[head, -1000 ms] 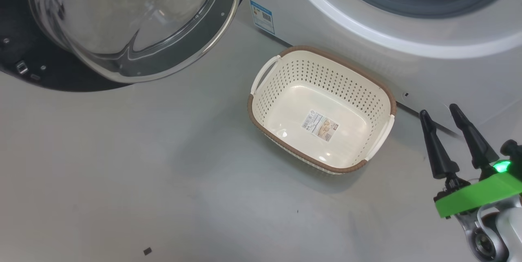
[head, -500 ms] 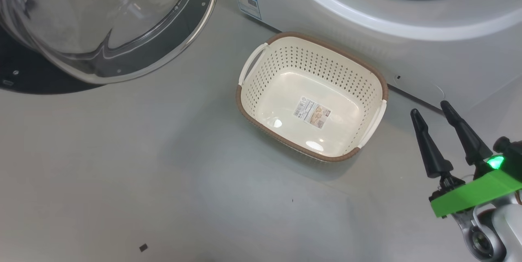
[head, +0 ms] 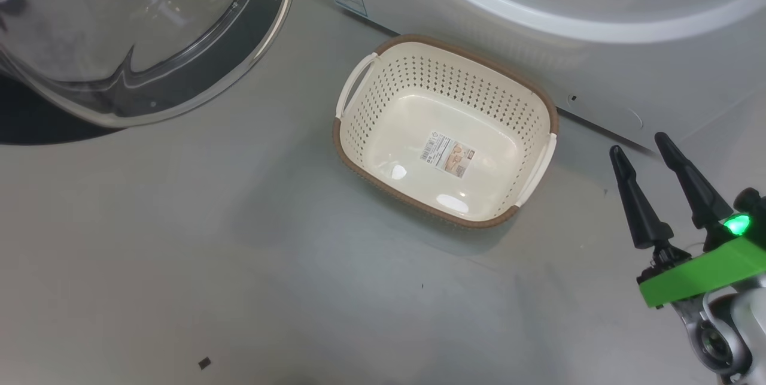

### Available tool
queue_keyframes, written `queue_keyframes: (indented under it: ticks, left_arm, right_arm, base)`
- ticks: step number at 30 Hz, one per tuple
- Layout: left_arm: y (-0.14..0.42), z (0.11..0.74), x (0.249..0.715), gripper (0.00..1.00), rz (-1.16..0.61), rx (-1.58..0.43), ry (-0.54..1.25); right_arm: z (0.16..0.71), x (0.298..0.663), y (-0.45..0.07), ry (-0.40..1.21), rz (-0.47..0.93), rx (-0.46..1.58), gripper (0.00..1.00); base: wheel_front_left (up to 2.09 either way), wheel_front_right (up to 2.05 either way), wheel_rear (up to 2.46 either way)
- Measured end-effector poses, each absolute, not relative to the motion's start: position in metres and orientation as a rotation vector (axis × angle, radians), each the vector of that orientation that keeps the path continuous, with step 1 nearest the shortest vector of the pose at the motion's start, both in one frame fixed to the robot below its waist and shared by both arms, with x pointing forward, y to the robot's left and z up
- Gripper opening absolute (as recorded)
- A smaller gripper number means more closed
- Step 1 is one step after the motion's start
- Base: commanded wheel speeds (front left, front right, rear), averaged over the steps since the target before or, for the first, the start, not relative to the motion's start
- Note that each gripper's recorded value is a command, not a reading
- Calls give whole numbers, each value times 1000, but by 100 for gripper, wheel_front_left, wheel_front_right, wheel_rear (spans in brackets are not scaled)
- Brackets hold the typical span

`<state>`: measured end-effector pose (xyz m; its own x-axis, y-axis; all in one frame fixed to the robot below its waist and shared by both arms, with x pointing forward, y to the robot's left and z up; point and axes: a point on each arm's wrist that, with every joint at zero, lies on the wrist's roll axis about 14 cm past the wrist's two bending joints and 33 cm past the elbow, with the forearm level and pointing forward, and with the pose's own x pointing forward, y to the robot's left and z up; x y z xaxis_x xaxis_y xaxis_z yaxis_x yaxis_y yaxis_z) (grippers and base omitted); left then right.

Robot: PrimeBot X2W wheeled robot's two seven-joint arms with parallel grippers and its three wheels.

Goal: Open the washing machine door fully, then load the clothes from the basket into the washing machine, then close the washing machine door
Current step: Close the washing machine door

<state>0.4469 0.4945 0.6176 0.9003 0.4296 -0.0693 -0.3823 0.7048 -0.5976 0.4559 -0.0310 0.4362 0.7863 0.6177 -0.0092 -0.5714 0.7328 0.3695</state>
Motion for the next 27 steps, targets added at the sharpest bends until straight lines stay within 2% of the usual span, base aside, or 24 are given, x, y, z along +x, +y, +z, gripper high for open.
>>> queue_keyframes:
  ticks: [27]
  left_arm:
    - [481, 615, 447, 0, 370, -715, 51]
  right_arm:
    - [443, 458, -34, 115, 654, 351, 100]
  base:
    - [0, 0, 0]
